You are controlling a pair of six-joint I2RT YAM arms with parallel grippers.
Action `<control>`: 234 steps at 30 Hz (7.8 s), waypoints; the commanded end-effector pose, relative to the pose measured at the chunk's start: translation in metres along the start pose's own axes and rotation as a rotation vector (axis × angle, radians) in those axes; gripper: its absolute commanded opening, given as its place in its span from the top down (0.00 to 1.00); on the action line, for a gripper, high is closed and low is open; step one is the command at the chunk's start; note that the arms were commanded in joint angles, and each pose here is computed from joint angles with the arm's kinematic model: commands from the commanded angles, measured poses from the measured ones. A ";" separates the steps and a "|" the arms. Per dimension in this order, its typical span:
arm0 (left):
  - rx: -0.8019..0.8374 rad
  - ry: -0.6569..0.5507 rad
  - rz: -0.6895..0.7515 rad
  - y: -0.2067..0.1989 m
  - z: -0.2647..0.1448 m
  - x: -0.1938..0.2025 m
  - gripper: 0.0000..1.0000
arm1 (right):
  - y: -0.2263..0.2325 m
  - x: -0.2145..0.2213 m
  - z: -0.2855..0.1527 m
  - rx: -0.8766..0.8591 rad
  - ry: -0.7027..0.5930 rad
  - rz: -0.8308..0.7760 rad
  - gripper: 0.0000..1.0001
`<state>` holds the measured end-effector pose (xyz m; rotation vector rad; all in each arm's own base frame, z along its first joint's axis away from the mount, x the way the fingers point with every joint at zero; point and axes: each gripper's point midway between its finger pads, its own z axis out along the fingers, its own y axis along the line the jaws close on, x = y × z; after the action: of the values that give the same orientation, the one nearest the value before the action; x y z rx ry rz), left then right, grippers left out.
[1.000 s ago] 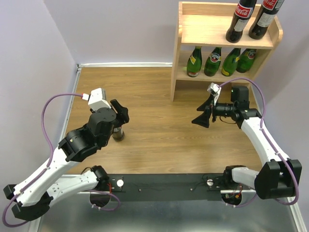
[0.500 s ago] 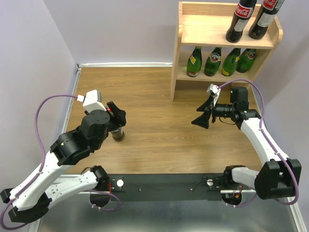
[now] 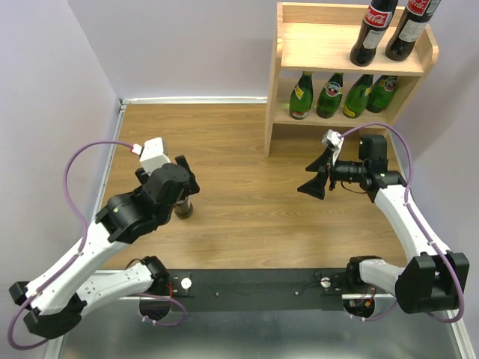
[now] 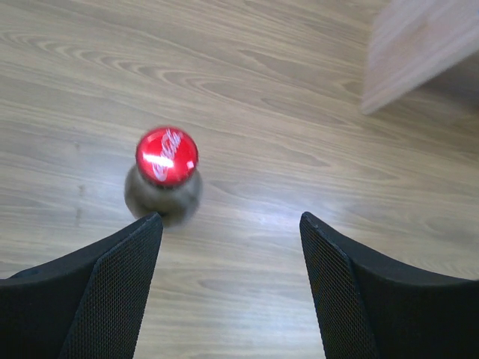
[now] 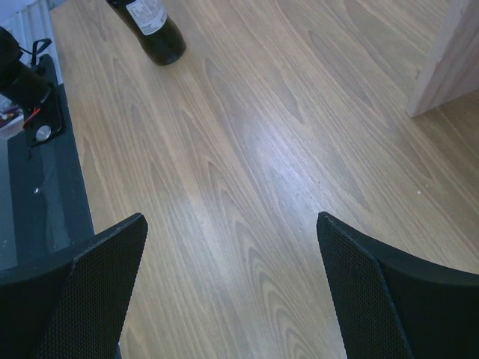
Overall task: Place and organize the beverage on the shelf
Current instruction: Move the drink to the center of the board, then pick up the drink from the center of the board.
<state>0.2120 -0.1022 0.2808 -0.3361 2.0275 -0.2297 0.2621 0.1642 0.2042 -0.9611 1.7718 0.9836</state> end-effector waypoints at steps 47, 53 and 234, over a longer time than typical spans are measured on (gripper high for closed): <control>0.817 -0.473 0.641 -0.208 0.022 -0.102 1.00 | -0.005 -0.001 -0.005 0.063 0.006 -0.055 0.00; 0.961 -0.444 0.679 -0.256 0.020 -0.087 1.00 | -0.006 -0.001 -0.006 0.074 0.007 -0.065 0.00; 1.132 -0.977 0.455 -0.344 0.060 0.003 0.48 | 0.061 -0.340 -0.047 0.339 -0.482 -0.329 0.99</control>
<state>0.3415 -0.4246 0.3344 0.5923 0.8757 -0.6431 0.3321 0.2141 0.4644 -0.7049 1.5346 0.5644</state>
